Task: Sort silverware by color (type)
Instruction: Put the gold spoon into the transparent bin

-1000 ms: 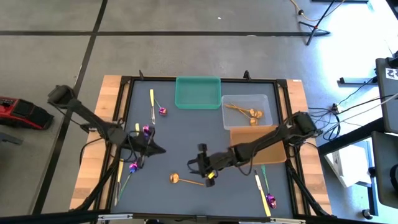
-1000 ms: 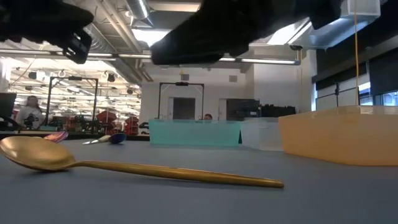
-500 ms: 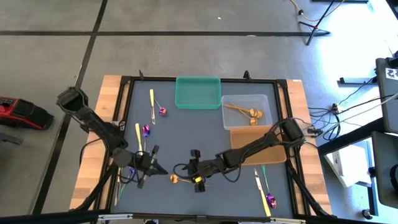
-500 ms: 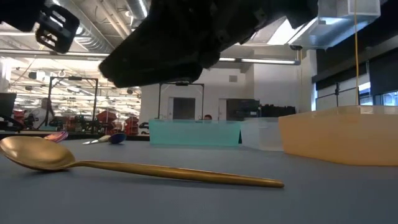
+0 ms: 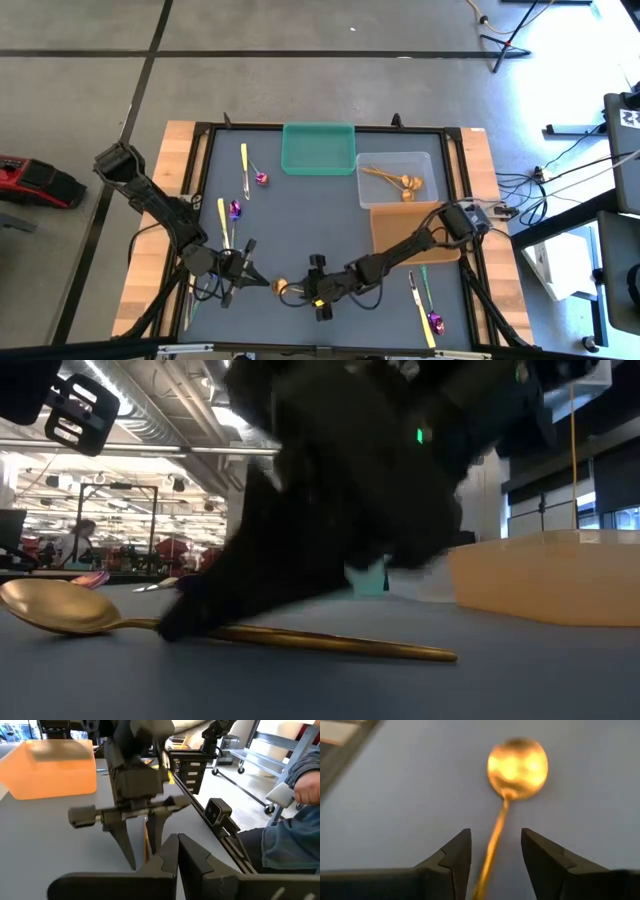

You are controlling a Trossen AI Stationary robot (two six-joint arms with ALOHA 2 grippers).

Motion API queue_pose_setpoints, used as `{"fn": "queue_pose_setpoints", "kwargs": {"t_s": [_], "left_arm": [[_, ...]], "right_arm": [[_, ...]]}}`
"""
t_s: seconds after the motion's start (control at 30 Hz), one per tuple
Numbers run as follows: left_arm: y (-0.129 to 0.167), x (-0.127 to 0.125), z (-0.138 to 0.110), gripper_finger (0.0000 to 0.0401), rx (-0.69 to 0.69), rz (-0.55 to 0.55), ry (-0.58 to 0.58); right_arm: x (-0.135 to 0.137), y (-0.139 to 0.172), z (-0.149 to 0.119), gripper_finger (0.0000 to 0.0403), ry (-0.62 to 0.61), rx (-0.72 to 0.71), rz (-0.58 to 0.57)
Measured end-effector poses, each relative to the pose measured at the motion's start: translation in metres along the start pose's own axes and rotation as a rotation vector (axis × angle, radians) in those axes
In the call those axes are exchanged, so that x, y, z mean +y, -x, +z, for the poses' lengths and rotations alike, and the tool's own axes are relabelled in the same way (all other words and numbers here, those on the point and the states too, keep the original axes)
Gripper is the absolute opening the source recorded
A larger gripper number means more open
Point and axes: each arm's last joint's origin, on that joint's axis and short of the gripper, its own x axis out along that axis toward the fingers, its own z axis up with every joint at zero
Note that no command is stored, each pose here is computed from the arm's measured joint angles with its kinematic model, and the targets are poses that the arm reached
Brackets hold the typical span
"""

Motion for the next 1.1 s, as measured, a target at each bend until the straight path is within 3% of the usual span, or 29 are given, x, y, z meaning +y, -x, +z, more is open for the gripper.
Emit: {"fn": "queue_pose_setpoints", "kwargs": {"t_s": [0.17,0.47,0.73,1.1], "left_arm": [[0.000,0.000,0.000,0.0001,0.000,0.001,-0.002],[-0.002,0.004,0.001,0.0001,-0.003,0.019,0.005],[-0.002,0.004,0.001,0.0001,-0.004,0.018,0.006],[-0.002,0.004,0.002,0.0002,-0.007,0.017,0.010]], "right_arm": [[0.001,-0.008,-0.008,0.0135,0.002,0.018,0.025],[0.001,-0.009,-0.010,0.0009,0.067,0.029,0.021],[0.000,0.001,-0.002,0.0016,0.071,0.024,0.006],[-0.007,0.051,0.032,0.0008,0.109,0.080,-0.018]]}}
